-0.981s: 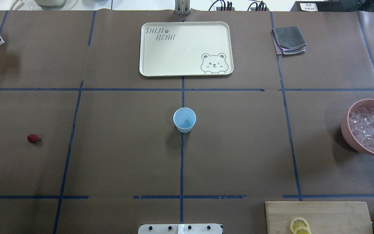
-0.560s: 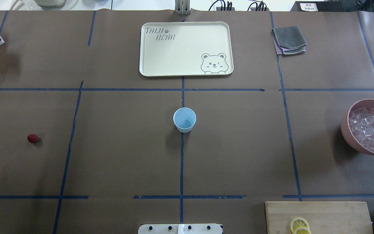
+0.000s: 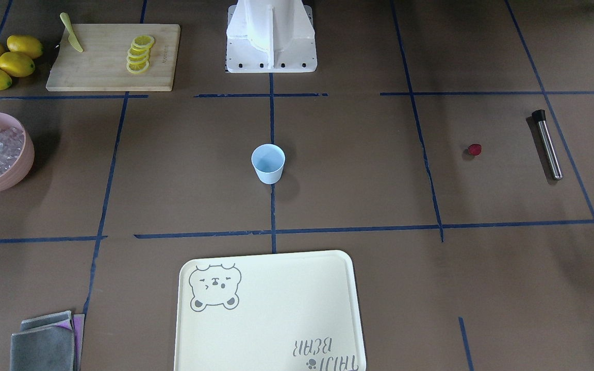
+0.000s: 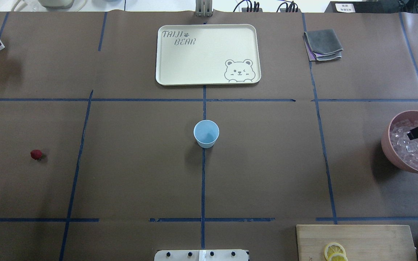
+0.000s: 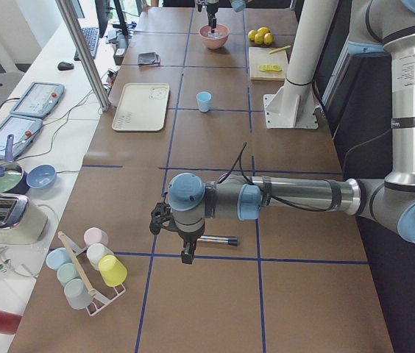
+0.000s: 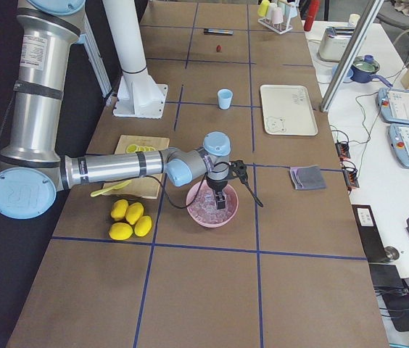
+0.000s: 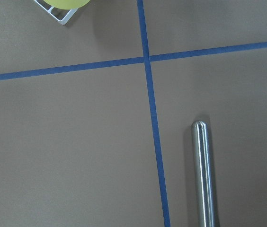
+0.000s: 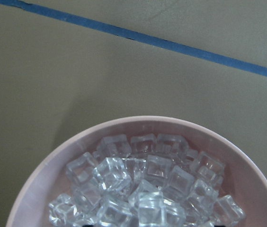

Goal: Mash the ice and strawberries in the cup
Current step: 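Lower the right gripper into the pink bowl and grasp an ice cube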

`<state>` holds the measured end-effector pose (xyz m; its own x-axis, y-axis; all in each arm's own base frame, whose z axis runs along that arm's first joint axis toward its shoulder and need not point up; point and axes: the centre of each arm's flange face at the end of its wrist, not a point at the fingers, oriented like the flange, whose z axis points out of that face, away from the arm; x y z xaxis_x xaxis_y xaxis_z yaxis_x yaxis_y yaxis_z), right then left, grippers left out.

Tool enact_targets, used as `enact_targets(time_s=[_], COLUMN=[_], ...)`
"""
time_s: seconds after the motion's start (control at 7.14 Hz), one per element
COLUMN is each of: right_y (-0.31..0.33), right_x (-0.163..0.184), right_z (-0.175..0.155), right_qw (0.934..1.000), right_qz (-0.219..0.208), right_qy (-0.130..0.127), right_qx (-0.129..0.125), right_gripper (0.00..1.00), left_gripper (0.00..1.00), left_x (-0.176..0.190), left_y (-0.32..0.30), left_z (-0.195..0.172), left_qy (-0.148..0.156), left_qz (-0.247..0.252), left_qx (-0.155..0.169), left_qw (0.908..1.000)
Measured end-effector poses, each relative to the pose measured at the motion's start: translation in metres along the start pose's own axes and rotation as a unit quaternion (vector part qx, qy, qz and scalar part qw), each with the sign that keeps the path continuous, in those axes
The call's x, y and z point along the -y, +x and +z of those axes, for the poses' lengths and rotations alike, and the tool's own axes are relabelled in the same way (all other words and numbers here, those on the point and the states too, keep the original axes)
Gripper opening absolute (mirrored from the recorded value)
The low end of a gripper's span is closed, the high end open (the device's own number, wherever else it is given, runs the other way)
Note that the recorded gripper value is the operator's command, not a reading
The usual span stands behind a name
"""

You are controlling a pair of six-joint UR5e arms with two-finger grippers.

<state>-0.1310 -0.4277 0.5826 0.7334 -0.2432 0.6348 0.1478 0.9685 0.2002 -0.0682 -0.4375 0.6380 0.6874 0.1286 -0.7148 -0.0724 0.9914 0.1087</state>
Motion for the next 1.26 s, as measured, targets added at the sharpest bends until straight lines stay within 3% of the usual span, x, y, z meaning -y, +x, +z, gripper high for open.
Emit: enact_targets(time_s=[0.14,0.28,0.56,0.7,0.84,1.26], right_y=[-0.001,-0.001,-0.001,0.0,0.0,-0.004], right_x=[0.004,0.007,0.01,0.01,0.009,0.01], right_z=[0.007,0.012,0.016,0.017,0.017,0.012], right_qw=[1.0,1.0,0.9999,0.9999,0.9999,1.0], right_qz=[-0.001,-0.002,0.001,0.002,0.002,-0.001], right_qy=[-0.004,-0.007,-0.009,-0.01,-0.011,-0.007], right_qx=[-0.003,-0.004,-0.004,-0.004,-0.003,0.001], right_gripper=[0.85,0.75,0.23,0.06,0.01,0.0], left_gripper=[1.0,1.0,1.0,1.0,1.0,1.0], left_x=[0.0,0.0,0.0,0.0,0.001,0.001], left_y=[0.0,0.0,0.001,0.002,0.003,0.003], left_z=[0.0,0.0,-0.001,-0.002,-0.003,-0.003], left_qy=[0.0,0.0,0.001,0.002,0.003,0.004], left_qz=[0.001,0.001,0.002,0.003,0.004,0.005], left_qx=[0.0,0.0,0.0,0.0,0.0,0.0], left_qw=[1.0,1.0,1.0,1.0,1.0,1.0])
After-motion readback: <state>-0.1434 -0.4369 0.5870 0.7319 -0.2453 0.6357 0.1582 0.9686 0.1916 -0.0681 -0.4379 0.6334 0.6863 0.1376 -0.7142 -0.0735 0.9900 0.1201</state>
